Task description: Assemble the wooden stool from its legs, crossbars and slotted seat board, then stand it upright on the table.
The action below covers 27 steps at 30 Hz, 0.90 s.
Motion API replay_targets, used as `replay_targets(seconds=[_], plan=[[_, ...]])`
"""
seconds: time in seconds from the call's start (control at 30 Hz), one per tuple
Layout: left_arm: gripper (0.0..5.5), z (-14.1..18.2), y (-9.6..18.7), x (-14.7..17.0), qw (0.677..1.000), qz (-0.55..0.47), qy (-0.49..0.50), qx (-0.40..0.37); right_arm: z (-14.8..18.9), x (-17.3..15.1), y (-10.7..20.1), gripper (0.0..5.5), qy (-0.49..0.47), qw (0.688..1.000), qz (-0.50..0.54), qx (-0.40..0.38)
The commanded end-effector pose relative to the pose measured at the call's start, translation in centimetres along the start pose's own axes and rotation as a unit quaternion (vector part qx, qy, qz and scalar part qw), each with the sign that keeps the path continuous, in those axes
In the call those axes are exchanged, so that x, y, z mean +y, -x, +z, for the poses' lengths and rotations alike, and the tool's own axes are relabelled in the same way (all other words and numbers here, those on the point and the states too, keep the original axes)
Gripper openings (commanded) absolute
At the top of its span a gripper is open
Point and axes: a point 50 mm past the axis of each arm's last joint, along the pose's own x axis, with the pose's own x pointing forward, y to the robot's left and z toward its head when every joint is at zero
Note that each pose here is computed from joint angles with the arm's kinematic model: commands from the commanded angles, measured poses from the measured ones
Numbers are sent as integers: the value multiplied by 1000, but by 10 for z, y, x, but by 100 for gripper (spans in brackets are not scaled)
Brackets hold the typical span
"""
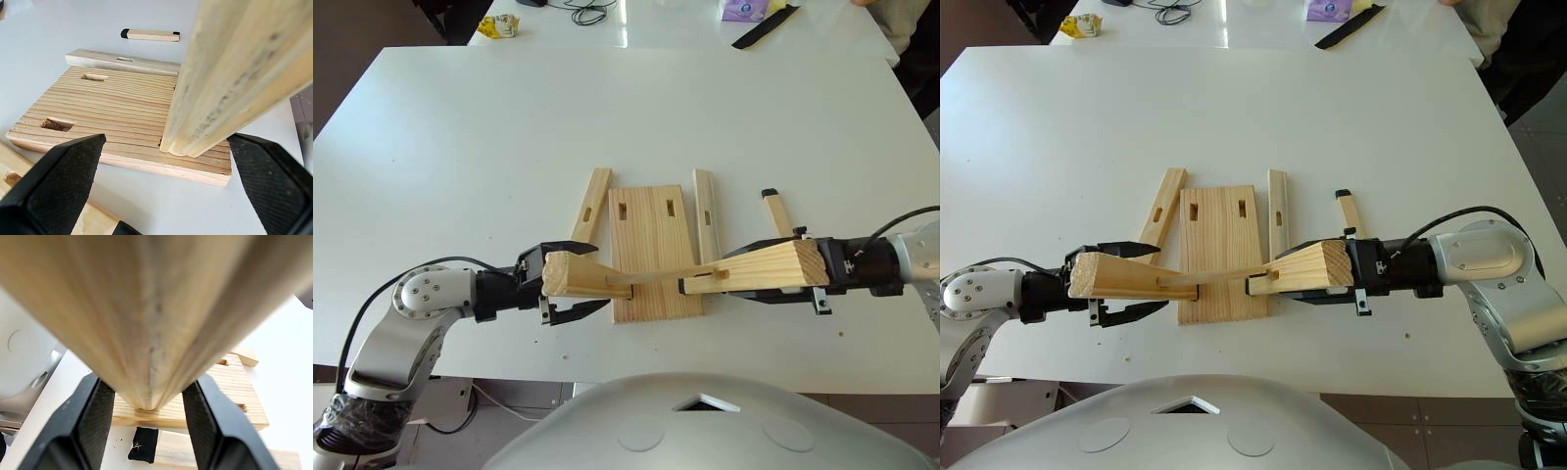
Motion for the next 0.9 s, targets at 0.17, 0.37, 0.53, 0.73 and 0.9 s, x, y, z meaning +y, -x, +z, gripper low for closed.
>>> replay_targets(seconds=[0.17,0.37,0.53,0.73,0.9], plan=[[458,5,-7,1,1000,17,-4,-18,-4,-8,0,202,-58,996,23,56],[458,3,-11,0,1000,19,-2,-23,-9,-23,-2,202,-106,993,10,52],[458,3,-13,-1,1000,18,-2,-26,-17,-22,-6,202,-114,992,17,55],[458,6,-14,2,999,19,0,-31,-16,-13,-11,202,-89,994,41,52],[458,6,-13,2,999,20,2,-29,-19,-5,-14,202,-63,994,61,67]])
